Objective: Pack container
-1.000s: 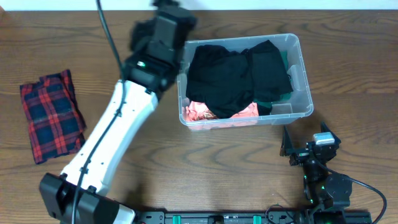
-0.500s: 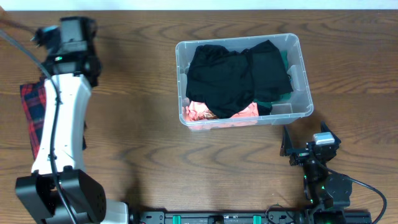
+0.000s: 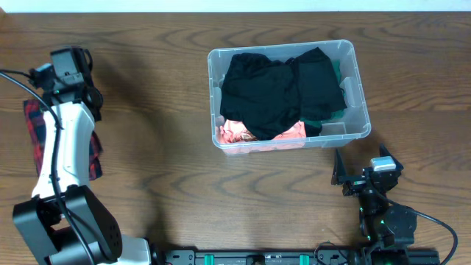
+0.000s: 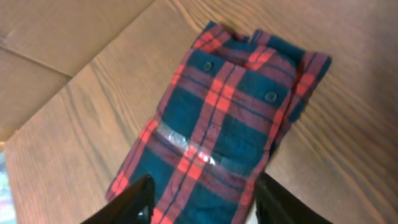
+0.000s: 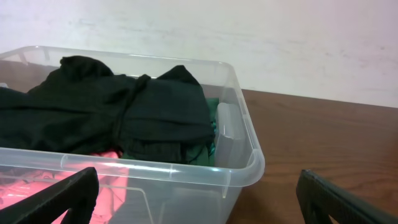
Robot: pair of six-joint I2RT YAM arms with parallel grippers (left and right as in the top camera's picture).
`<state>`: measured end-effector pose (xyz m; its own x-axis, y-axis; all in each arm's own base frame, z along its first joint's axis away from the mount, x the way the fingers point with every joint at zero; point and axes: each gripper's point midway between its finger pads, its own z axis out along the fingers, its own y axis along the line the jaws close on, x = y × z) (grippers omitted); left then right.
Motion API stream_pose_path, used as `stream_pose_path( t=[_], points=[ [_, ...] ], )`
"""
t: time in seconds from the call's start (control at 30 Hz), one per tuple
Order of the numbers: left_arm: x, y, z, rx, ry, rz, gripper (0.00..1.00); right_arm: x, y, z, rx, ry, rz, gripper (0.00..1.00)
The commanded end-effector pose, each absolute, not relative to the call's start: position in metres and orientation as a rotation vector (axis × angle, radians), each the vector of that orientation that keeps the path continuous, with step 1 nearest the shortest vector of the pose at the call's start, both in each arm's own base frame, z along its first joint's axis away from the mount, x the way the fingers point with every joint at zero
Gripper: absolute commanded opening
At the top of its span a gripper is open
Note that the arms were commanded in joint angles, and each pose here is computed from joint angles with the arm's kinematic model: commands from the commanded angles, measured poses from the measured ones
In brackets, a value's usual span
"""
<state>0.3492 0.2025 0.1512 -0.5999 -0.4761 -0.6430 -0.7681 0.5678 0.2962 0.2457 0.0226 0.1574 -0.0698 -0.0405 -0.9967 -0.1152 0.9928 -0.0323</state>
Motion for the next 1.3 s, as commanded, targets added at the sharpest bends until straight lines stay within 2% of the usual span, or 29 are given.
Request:
stream_pose_path(
  t=[0.0, 0.1, 0.17, 0.5, 0.8, 1.27],
  points=[
    [0.343, 0.201, 0.127, -0.973, 2.346, 0.791, 0.61, 0.246, 0.02, 0.157, -0.121, 1.642, 0.043, 0.99],
    [0.34, 0.2, 0.115, -0.921, 2.375, 0.807, 0.7, 0.246, 0.02, 0.156, -0.121, 1.642, 0.043, 0.99],
    [0.339, 0.2, 0.108, -0.9, 2.383, 0.813, 0.73, 0.246, 0.02, 0.156, -0.121, 1.642, 0.043, 0.99],
    [0.34, 0.2, 0.076, -0.883, 2.442, 0.833, 0.75, 0.246, 0.02, 0.156, -0.121, 1.642, 0.043, 0.99],
    [0.348, 0.202, 0.032, -0.75, 2.563, 0.878, 0.82, 0.246, 0.02, 0.156, -0.121, 1.642, 0.043, 0.99],
    [0.342, 0.2, -0.018, -0.74, 2.661, 0.896, 0.82, 0.246, 0.02, 0.157, -0.121, 1.642, 0.043, 0.99]
  ],
)
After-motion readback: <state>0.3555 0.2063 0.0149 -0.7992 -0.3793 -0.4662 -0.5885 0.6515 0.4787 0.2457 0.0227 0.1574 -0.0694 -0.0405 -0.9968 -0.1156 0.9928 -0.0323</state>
